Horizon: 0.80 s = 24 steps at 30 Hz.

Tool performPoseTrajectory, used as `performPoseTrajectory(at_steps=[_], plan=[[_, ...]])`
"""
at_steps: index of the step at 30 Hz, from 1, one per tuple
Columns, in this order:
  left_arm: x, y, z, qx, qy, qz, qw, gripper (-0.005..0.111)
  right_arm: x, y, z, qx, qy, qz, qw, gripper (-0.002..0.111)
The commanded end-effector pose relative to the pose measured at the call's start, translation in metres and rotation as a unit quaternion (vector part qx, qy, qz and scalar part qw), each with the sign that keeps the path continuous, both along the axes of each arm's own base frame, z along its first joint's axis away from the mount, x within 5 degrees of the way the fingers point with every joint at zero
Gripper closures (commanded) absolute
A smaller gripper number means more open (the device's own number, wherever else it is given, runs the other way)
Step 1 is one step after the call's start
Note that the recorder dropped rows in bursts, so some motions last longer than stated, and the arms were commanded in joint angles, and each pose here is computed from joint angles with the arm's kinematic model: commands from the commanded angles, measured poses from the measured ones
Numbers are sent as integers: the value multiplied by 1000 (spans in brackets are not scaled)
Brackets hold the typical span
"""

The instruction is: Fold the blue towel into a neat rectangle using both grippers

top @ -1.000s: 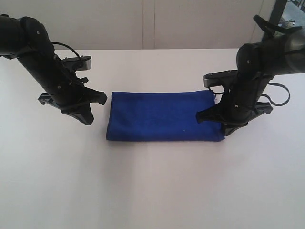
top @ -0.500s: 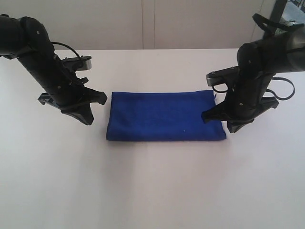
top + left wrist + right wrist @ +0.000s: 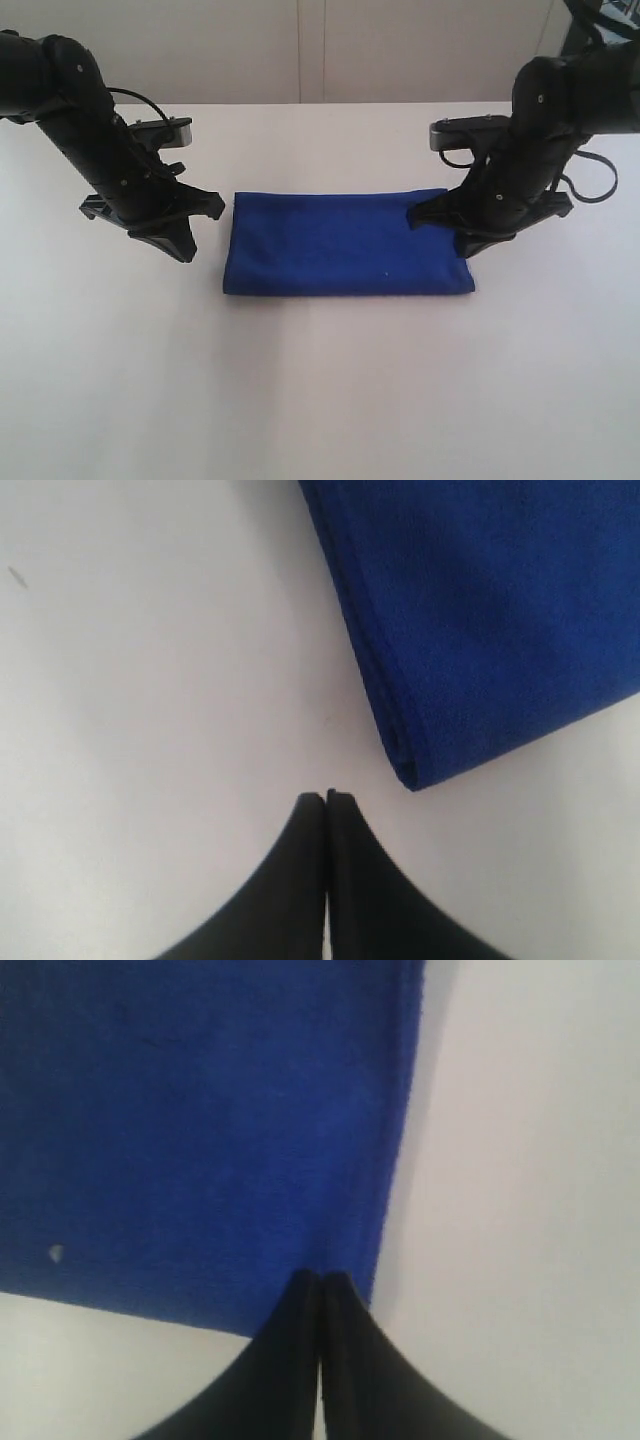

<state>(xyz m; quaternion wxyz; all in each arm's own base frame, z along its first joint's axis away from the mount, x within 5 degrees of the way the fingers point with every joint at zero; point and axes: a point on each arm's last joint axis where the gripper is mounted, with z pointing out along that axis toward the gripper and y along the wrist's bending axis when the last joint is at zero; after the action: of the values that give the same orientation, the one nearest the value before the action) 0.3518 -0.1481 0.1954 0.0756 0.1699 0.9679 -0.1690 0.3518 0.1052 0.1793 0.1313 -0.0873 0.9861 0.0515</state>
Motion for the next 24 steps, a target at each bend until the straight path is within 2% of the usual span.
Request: performPoseTrajectory(at_steps=[1, 10, 24], plan=[[-1, 0, 4, -6, 3, 2, 1000, 107, 3, 7, -2, 55, -10, 6, 998, 108], [-1, 0, 4, -6, 3, 2, 1000, 107, 7, 10, -30, 59, 21, 5, 998, 108], [-1, 0, 4, -5, 5, 1, 1000, 107, 6, 0, -33, -5, 24, 28, 999, 108]])
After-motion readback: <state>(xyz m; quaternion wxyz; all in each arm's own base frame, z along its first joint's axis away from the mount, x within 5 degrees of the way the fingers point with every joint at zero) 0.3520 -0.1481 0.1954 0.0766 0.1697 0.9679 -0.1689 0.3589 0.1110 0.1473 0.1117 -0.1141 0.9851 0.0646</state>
